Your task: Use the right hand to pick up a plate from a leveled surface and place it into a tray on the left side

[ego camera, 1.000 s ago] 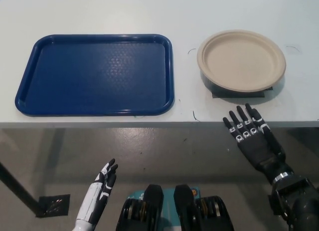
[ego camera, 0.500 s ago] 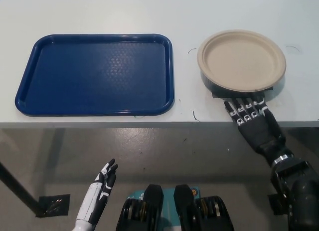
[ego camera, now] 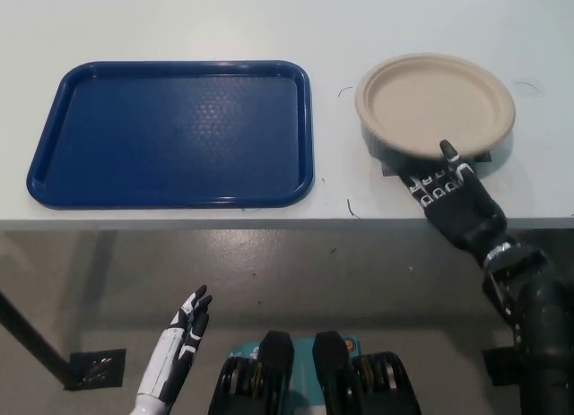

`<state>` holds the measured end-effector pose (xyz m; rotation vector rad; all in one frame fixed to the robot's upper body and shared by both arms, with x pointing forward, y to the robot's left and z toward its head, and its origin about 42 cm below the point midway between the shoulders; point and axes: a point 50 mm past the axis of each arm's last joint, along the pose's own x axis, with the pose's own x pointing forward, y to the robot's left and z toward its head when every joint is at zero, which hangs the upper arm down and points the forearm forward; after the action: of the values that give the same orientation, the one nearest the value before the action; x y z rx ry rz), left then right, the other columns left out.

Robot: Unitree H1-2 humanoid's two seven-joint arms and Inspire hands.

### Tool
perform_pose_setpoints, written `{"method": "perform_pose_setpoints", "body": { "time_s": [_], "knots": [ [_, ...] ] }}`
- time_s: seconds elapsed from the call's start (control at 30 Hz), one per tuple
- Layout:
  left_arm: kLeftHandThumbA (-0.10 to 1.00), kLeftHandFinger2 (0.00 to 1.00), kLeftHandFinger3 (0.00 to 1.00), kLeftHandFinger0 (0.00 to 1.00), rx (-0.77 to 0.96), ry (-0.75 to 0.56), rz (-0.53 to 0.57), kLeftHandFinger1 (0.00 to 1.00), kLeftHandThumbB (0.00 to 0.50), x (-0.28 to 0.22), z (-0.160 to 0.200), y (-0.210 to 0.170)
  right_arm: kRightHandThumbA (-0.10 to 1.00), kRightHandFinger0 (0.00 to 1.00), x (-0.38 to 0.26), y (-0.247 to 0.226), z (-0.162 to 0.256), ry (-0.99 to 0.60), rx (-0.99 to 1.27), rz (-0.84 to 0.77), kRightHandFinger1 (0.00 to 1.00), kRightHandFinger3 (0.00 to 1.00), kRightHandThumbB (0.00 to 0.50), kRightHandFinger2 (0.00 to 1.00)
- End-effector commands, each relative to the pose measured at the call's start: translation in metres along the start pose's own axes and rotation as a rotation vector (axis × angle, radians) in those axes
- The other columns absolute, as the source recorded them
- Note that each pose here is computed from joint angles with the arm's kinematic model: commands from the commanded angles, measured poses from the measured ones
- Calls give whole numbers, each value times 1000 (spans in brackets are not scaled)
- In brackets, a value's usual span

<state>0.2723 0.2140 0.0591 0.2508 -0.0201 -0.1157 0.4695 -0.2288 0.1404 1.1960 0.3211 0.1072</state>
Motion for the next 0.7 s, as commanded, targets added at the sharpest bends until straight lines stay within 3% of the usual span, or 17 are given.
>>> {"method": "perform_pose_setpoints", "body": {
  "time_s": [0.0, 0.1, 0.2, 0.3, 0.67],
  "knots": [
    [1000, 1000, 1000, 1000, -2, -69, 12, 1000, 14, 8, 11, 4, 382, 0, 25, 22, 21, 5, -138, -240, 0, 409, 1, 284],
    [1000, 1000, 1000, 1000, 2, -70, 11, 1000, 13, 8, 12, 4, 319, 0, 23, 14, 16, 13, -84, -247, 33, 659, 0, 421],
    [1000, 1000, 1000, 1000, 0, -70, 9, 1000, 22, 8, 12, 4, 357, 0, 19, 10, 13, 11, -69, -257, 80, 803, 0, 456],
    [1000, 1000, 1000, 1000, 0, -69, 10, 1000, 24, 9, 12, 5, 433, 0, 16, 6, 11, 13, -78, -263, 106, 795, 0, 479],
    [1000, 1000, 1000, 1000, -7, -71, 7, 1000, 10, 9, 13, 4, 465, 0, 5, 2, 11, -3, -107, -245, 128, 708, 0, 498]
  ]
}}
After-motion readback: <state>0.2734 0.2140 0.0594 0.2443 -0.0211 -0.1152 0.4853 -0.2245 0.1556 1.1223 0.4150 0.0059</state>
